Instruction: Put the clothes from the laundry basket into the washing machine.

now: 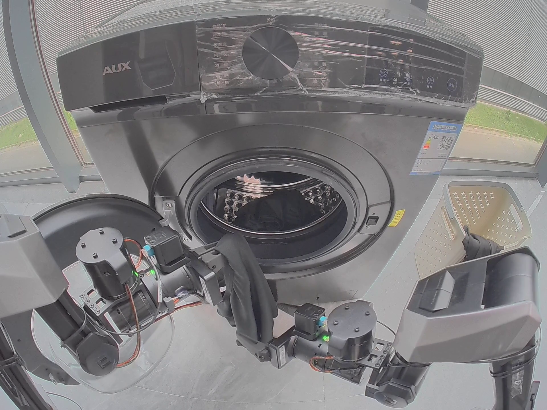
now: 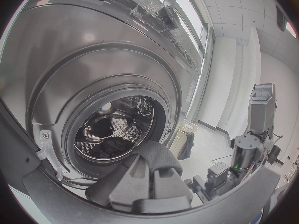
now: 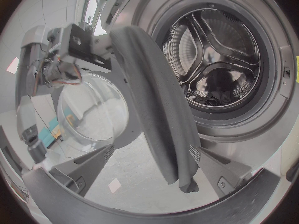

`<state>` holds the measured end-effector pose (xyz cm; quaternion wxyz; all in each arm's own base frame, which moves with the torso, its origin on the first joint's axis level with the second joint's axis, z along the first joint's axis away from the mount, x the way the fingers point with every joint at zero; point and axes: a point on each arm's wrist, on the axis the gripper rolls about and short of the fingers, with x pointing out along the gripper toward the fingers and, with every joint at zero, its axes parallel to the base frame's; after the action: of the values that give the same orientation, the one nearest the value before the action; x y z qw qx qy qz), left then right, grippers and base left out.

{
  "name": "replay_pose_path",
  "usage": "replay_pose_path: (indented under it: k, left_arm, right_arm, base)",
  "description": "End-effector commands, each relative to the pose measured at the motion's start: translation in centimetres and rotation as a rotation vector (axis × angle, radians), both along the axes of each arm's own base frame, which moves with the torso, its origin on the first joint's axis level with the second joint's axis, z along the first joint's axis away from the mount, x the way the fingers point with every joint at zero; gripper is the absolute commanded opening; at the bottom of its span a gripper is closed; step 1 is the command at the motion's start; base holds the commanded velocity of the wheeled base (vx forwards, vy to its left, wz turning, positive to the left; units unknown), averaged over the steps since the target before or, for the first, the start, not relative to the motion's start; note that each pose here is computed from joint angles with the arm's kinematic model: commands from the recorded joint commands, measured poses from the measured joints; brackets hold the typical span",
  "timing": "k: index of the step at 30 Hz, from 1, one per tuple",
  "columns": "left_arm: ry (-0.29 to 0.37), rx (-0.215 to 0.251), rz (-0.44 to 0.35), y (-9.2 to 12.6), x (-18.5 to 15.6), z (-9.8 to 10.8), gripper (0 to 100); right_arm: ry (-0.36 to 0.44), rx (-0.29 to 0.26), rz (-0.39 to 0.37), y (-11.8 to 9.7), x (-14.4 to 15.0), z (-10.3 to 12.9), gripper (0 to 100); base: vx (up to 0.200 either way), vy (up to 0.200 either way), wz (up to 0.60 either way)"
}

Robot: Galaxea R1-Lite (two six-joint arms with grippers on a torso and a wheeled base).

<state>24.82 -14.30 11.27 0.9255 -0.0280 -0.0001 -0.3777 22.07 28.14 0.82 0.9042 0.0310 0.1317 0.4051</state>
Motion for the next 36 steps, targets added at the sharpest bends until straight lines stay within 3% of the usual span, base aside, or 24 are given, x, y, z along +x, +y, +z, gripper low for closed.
replay_pose_path:
  k: [1, 7, 16, 20, 27, 36]
  left_arm:
    - [-0.004, -0.003, -0.002, -0.1, 0.0, 0.1, 0]
    - [-0.006, -0.006, -0.002, -0.1, 0.0, 0.2, 0]
    - [-0.007, -0.009, 0.013, -0.1, -0.1, 0.3, 0]
    - [-0.006, -0.006, 0.019, 0.0, 0.0, 0.2, 0]
    - [0.000, -0.003, 0.026, 0.1, 0.2, 0.0, 0]
    - [-0.001, -0.007, 0.027, 0.2, 0.1, 0.1, 0]
  right_arm:
    - [-0.012, -0.043, -0.040, 0.5, 2.2, -2.4, 100]
    - [-0.062, -0.032, -0.155, 2.1, 4.2, -2.1, 100]
    - [-0.056, -0.047, -0.216, 1.9, 4.9, -2.8, 100]
    - [-0.050, -0.050, -0.272, 0.6, 5.7, -2.6, 100]
    - [-0.051, -0.044, -0.356, -3.3, 6.1, 0.4, 100]
    - [-0.053, -0.045, -0.452, -6.3, 8.1, 0.9, 100]
  base:
    - [0.000, 0.000, 0.00]
    - [0.000, 0.000, 0.00]
    - [0.000, 0.000, 0.00]
    - [0.000, 0.000, 0.00]
    - [0.000, 0.000, 0.00]
    - [0.000, 0.000, 0.00]
